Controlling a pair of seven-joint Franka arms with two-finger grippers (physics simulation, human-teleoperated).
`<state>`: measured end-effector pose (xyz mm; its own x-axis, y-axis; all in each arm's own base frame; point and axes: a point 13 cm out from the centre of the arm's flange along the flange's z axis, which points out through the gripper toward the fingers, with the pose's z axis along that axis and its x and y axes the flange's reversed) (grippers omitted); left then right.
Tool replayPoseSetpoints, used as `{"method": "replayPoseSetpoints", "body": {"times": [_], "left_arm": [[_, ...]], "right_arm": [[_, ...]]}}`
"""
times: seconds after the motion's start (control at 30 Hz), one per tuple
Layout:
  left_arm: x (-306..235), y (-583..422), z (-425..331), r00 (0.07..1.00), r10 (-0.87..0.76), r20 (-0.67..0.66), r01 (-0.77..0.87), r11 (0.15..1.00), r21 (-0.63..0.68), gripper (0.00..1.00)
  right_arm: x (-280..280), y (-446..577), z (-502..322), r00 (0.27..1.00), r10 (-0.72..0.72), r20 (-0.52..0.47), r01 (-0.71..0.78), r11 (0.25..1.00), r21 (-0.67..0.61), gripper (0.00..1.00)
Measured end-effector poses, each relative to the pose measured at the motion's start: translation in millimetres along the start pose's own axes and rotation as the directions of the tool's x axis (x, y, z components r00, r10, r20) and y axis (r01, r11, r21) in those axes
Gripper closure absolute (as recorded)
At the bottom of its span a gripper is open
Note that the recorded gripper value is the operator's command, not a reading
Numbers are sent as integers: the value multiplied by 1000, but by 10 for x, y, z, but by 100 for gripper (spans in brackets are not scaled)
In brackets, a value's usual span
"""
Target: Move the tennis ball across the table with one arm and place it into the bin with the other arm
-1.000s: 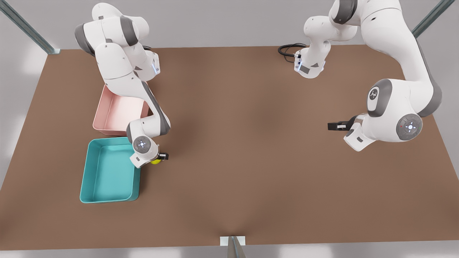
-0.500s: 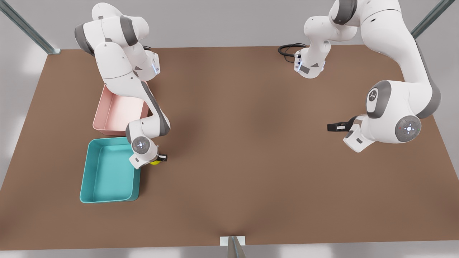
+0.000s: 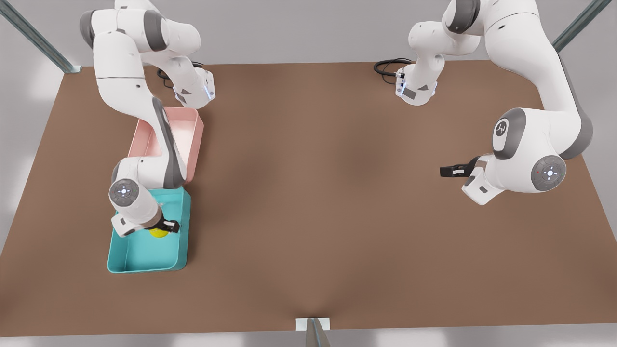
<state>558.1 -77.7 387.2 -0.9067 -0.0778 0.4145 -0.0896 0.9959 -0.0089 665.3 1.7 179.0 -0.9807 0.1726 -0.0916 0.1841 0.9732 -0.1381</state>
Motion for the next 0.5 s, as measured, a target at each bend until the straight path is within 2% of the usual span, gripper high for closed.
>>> {"method": "replayPoseSetpoints", "body": {"times": [0.03, 0.07, 0.27, 0.4, 0.5], "left_arm": [[0, 1, 0, 1000, -1, 0, 1, 1000, 0, 0], [0, 0, 0, 1000, -1, 0, 1, 1000, 0, 0], [1, -1, 1, 1000, -3, -1, 3, 1000, 0, 0], [2, -1, 0, 1000, -4, -1, 4, 1000, 0, 0], [2, -1, 0, 1000, -5, -1, 5, 1000, 0, 0]], "right_arm": [[-7, -173, 53, 1000, -1, -11, 1, 1000, 13, 34], [6, -286, 120, 1000, -9, -26, 9, 1000, 24, 0], [42, -357, 176, 995, -77, -65, 78, 997, 20, 0], [-499, -224, -1229, 996, -87, 2, 87, 996, -19, 0], [-162, -286, -2410, 995, -100, -7, 99, 991, -89, 0]]}}
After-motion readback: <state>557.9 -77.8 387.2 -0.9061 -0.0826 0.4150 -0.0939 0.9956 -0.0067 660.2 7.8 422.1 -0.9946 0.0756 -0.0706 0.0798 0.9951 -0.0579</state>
